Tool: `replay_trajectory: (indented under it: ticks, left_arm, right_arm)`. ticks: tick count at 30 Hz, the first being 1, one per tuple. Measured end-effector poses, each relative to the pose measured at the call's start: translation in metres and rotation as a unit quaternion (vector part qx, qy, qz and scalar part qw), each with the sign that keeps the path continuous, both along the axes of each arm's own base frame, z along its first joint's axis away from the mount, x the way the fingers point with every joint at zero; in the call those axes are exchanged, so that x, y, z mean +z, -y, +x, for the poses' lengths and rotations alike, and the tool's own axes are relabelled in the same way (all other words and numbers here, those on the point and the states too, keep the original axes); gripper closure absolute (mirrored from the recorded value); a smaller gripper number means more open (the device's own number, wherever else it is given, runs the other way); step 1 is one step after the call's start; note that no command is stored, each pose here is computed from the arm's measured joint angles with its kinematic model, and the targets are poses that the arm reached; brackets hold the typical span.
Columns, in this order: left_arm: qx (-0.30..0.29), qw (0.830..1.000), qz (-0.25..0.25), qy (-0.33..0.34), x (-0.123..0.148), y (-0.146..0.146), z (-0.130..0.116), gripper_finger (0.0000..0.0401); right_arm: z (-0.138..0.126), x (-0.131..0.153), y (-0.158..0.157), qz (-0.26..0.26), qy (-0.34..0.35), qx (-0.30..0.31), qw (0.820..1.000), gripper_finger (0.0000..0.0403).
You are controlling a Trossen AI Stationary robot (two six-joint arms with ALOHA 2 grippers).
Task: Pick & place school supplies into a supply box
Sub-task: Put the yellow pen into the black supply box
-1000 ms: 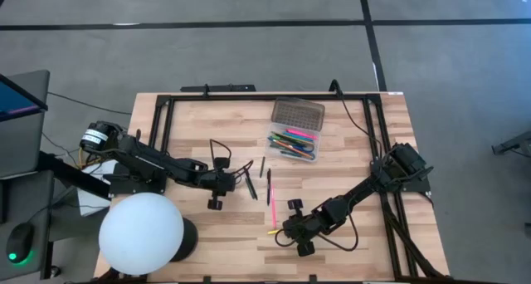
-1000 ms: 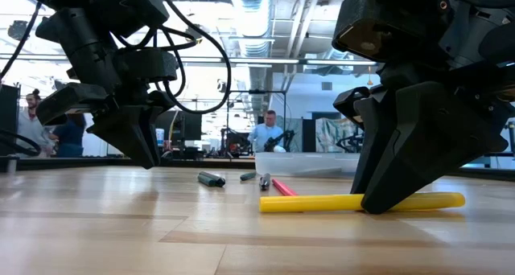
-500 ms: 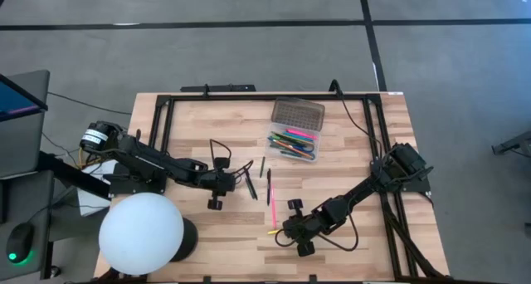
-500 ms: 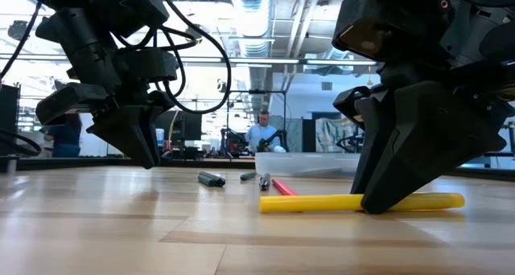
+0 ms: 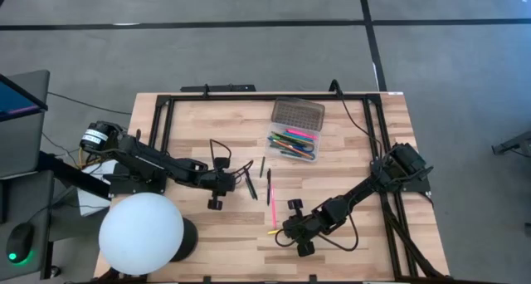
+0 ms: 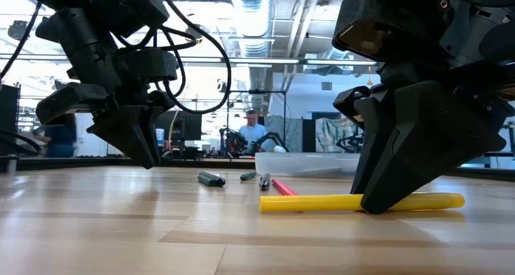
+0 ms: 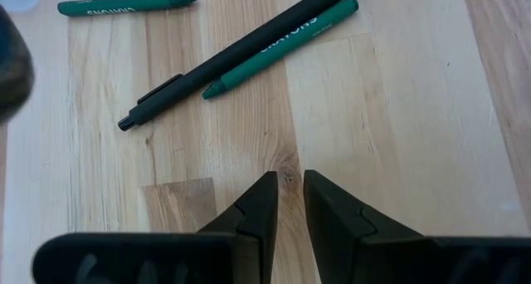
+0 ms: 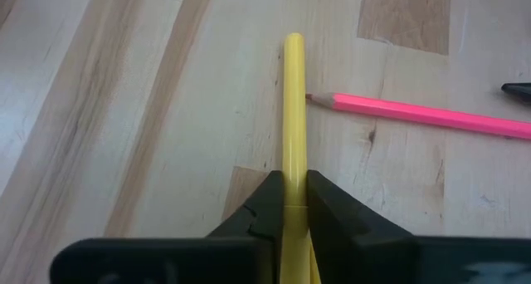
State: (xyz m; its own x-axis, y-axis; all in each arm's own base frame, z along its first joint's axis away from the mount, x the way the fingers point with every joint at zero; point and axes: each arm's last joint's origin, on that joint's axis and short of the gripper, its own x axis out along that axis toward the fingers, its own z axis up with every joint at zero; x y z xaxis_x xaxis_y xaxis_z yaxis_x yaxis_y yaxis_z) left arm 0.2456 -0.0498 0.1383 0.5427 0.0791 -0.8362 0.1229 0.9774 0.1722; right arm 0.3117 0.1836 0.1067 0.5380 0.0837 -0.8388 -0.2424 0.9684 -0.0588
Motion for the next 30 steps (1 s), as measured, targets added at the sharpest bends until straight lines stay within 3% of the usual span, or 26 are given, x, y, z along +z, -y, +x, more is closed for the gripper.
replay_trajectory:
  ticks: [30]
  left_arm:
    - [-0.003, 1.0, 0.002, 0.003, 0.0003, 0.0001, 0.0005, 0.0344]
  right_arm:
    - [0.0008, 0.0005, -0.0005, 0.004, 0.005, -0.001, 1.0, 0.0357]
